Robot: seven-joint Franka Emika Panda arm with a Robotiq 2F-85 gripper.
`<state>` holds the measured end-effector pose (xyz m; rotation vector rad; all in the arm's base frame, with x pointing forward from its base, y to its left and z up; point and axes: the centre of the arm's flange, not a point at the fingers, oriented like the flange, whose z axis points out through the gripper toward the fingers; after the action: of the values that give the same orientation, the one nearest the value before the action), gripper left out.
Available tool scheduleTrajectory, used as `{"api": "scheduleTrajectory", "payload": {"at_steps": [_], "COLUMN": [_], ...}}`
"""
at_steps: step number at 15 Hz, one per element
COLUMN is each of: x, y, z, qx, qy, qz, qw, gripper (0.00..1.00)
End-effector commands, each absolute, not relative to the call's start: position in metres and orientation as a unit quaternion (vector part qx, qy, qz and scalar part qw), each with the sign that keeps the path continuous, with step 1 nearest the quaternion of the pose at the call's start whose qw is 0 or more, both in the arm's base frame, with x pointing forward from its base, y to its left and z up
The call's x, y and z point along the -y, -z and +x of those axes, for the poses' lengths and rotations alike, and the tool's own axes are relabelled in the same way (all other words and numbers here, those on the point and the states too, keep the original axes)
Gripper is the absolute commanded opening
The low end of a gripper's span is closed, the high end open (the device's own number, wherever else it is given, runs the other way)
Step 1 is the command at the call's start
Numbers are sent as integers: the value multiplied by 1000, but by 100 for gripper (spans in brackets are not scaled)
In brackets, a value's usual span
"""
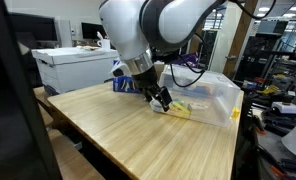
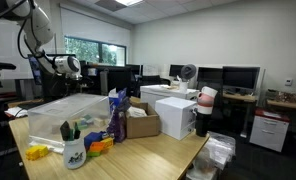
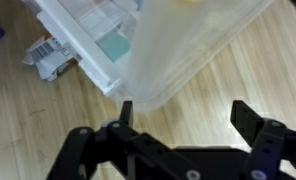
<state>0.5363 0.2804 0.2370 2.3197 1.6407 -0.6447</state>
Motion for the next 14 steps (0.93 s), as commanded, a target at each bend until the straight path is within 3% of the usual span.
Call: {"api": "scheduleTrajectory", "payload": {"at_steps": [1, 14], "x": [-275, -282], "y": [-239, -232], "z": [543, 551], "qx": [-606, -652], "qy": [250, 259], "qz": [743, 700], "qw": [133, 134], "gripper": [100, 100]}}
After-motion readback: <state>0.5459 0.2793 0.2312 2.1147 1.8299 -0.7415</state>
